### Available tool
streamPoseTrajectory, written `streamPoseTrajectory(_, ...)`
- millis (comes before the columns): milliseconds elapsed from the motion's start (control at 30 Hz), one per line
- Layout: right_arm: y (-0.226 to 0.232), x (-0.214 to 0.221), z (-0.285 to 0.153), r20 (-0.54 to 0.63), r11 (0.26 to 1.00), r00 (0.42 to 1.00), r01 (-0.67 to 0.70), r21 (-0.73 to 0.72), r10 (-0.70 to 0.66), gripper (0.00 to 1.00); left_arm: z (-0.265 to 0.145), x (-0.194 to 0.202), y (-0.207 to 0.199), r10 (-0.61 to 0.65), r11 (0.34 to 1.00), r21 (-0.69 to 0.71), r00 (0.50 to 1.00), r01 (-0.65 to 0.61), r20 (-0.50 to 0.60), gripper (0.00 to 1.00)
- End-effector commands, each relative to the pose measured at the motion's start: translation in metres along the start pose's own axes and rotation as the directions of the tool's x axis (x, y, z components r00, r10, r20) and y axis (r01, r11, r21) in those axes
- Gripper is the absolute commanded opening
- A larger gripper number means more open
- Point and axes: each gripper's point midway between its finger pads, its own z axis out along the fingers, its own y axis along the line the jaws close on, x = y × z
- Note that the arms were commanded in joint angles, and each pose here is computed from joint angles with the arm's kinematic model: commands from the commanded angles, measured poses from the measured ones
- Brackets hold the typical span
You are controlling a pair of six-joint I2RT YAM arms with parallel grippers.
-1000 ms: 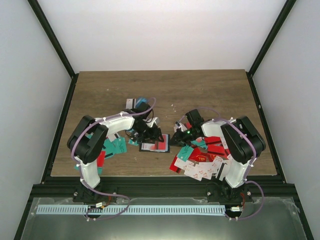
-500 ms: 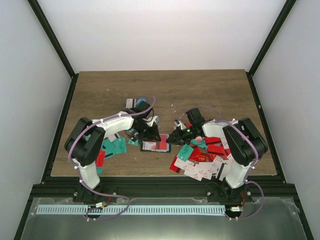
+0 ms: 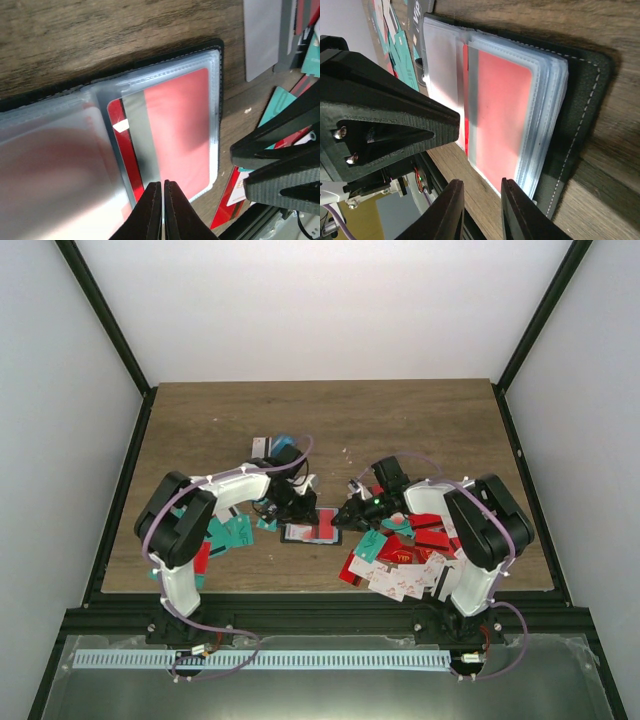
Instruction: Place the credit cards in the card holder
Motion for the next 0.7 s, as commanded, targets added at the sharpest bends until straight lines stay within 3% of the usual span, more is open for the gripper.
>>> streamPoseTrajectory(0,-0.004,0.001,0.005,-0.015,1.000,1.000,-0.008,0.015,0.009,0.24,0.010,0.004,0.012,0.010,0.999,-0.032,1.000,-0.011,-0.023,0.04)
streamPoseTrajectory(667,-0.003,-0.006,0.011,-0.033,1.000,0.999,-0.013,-0.010,0.013,0.26,0.021,0.014,0.030,0.007,0.997,-0.080,0.999,-0.011,-0.052,0.04)
